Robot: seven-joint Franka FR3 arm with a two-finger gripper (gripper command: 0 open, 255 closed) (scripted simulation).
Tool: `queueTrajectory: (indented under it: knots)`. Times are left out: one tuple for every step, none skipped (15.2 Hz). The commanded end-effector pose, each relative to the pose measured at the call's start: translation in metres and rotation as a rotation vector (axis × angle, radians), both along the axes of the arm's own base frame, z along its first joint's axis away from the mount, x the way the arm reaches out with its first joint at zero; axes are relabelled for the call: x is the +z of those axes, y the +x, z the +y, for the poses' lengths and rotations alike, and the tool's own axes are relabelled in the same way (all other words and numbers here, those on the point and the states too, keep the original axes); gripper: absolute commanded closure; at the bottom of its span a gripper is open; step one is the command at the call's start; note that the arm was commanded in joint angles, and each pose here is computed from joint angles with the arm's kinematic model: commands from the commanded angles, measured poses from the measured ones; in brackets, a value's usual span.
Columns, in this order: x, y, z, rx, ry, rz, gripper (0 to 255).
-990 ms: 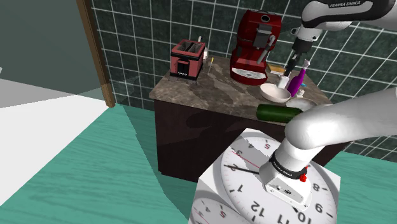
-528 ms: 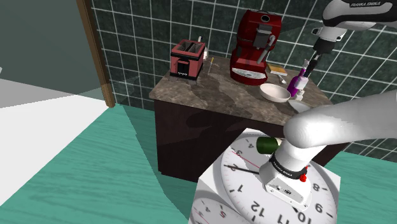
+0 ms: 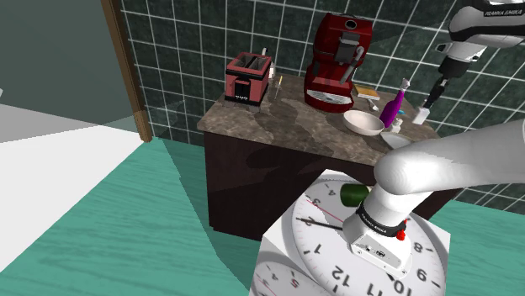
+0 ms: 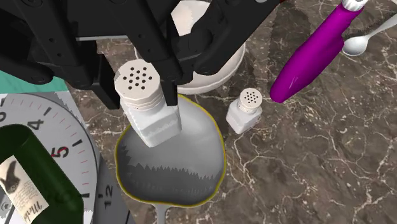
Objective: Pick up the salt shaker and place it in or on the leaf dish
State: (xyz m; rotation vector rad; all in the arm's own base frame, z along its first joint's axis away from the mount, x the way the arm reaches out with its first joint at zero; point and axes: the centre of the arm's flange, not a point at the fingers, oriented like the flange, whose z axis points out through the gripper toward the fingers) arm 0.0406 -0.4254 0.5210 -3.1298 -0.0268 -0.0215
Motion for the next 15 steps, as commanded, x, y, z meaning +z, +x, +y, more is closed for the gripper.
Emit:
queueTrajectory:
  knots:
    - [-0.008, -0.002, -0.001, 0.001, 0.000, 0.000, 255]
    - [-0.013, -0.002, -0.001, 0.001, 0.000, 0.000, 255]
    - [-0.018, -0.002, -0.001, 0.001, 0.000, 0.000, 255]
    - [-0.024, -0.002, -0.001, 0.001, 0.000, 0.000, 255]
    - [-0.029, -0.002, -0.001, 0.001, 0.000, 0.000, 255]
    - [-0.034, -0.002, -0.001, 0.001, 0.000, 0.000, 255]
    - [-0.040, -0.002, -0.001, 0.001, 0.000, 0.000, 255]
    - [-0.045, -0.002, -0.001, 0.001, 0.000, 0.000, 255]
    - [-0.050, -0.002, -0.001, 0.001, 0.000, 0.000, 255]
    - [-0.055, -0.002, -0.001, 0.001, 0.000, 0.000, 255]
    - [-0.061, -0.002, -0.001, 0.001, 0.000, 0.000, 255]
    - [-0.066, -0.002, -0.001, 0.001, 0.000, 0.000, 255]
    - [-0.071, -0.002, -0.001, 0.001, 0.000, 0.000, 255]
    - [-0.076, -0.002, -0.001, 0.001, 0.000, 0.000, 255]
    - [-0.082, -0.002, -0.001, 0.001, 0.000, 0.000, 255]
